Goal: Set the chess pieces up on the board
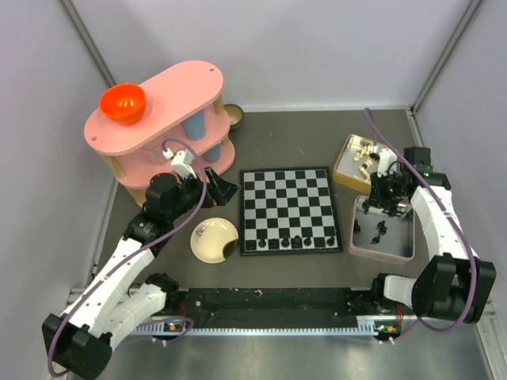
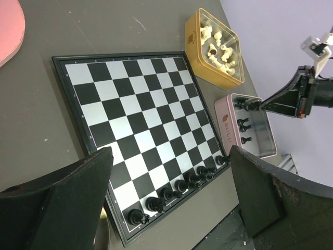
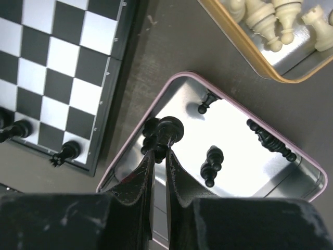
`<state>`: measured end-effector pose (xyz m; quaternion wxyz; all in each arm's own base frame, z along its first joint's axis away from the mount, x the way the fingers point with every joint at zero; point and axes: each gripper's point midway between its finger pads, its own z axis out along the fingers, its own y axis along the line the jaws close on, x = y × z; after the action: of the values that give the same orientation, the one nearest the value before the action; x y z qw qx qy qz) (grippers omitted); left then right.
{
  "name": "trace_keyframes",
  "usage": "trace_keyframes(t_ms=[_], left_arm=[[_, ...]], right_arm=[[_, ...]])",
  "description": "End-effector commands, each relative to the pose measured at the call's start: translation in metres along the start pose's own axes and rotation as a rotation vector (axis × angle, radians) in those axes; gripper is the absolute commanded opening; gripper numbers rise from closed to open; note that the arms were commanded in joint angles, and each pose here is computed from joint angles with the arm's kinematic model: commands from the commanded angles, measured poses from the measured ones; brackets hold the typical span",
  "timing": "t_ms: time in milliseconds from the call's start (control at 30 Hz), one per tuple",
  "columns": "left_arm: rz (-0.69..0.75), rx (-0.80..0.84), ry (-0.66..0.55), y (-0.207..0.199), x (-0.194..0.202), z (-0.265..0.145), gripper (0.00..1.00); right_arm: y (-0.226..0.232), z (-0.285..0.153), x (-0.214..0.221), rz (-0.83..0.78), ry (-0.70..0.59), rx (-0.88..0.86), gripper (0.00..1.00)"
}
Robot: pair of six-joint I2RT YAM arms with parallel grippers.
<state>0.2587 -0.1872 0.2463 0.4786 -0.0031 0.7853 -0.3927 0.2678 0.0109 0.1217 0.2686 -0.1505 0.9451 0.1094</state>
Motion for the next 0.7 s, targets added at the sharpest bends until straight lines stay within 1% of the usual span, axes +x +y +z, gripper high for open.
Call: trace_keyframes(t_ms=[0,133,300,400,567,667], left_arm=[[0.033,0.036,-0.044,-0.011,-0.016,0.003,0.98],[0.038,0.038,-0.044,-0.013,-0.018,0.004,0.98],[0.04,0.029,-0.04,-0.013,-0.02,0.002,0.98],[0.038,0.031,-0.044,-0.014,-0.021,0.0,0.98],[0.018,0.021,-0.057,-0.012,-0.019,-0.004,0.98],[0.006,0.011,-0.063,-0.009,-0.016,-0.007,0.98]], right_arm=[[0.028,-0.02,-0.018,-0.079,-0.082,-0.114,0.0],[0.056,-0.024,-0.023,-0.144,-0.098,-0.213,0.0],[0.113,-0.022,-0.022,-0.285,-0.082,-0.395,0.0],[0.133,-0.017,-0.015,-0.342,-0.046,-0.447,0.01],[0.151,-0.008,-0.004,-0.413,0.008,-0.49,0.0],[0.163,-0.001,0.012,-0.469,0.06,-0.505,0.01]])
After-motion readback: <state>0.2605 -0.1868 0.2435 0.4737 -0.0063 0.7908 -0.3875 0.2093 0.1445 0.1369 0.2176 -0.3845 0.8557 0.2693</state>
